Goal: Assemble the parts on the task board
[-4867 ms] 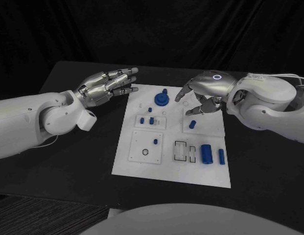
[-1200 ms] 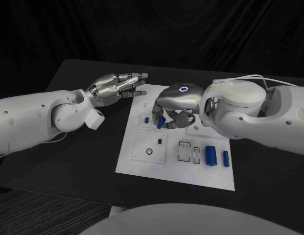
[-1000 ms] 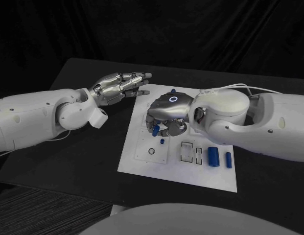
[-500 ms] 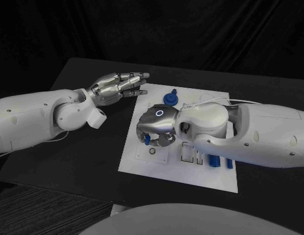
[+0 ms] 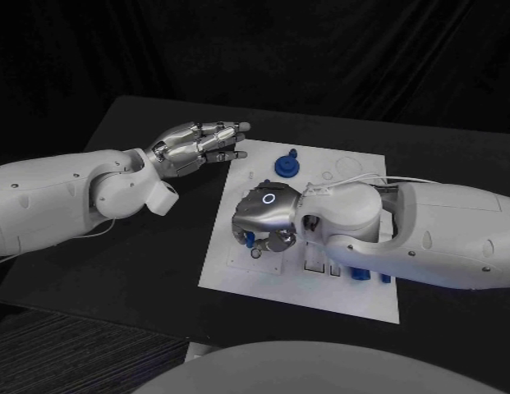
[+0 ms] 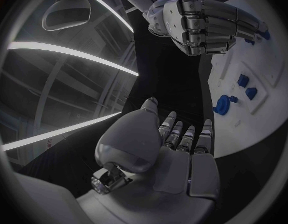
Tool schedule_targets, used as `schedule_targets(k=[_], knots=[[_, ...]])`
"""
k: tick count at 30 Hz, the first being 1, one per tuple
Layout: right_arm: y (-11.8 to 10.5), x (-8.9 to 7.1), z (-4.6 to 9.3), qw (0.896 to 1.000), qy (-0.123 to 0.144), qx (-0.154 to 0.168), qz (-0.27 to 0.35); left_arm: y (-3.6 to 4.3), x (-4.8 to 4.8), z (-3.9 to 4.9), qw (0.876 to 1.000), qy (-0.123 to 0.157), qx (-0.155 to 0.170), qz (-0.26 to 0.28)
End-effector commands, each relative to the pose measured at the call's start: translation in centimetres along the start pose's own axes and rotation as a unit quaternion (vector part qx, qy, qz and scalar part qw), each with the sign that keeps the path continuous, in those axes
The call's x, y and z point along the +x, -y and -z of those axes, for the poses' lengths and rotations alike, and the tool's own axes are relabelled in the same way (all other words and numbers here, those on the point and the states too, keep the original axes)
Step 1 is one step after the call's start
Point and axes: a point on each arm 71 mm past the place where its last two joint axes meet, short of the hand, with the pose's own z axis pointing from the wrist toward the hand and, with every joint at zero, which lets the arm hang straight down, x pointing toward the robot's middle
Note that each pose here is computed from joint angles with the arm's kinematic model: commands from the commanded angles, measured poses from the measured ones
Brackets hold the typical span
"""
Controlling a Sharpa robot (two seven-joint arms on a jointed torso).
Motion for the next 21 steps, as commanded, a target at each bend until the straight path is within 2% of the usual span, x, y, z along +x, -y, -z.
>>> schedule_targets(k=[1, 21], knots=[[-0.2, 0.1, 0.2, 1.0, 0.01, 0.0, 0.018, 0.05, 0.08, -0.02, 1.0, -0.002, 0.005, 0.004], [-0.6, 1.0, 1.3, 1.0, 0.006, 0.004, 0.016, -0.03, 0.02, -0.01, 1.0, -0.005, 0.0, 0.006]])
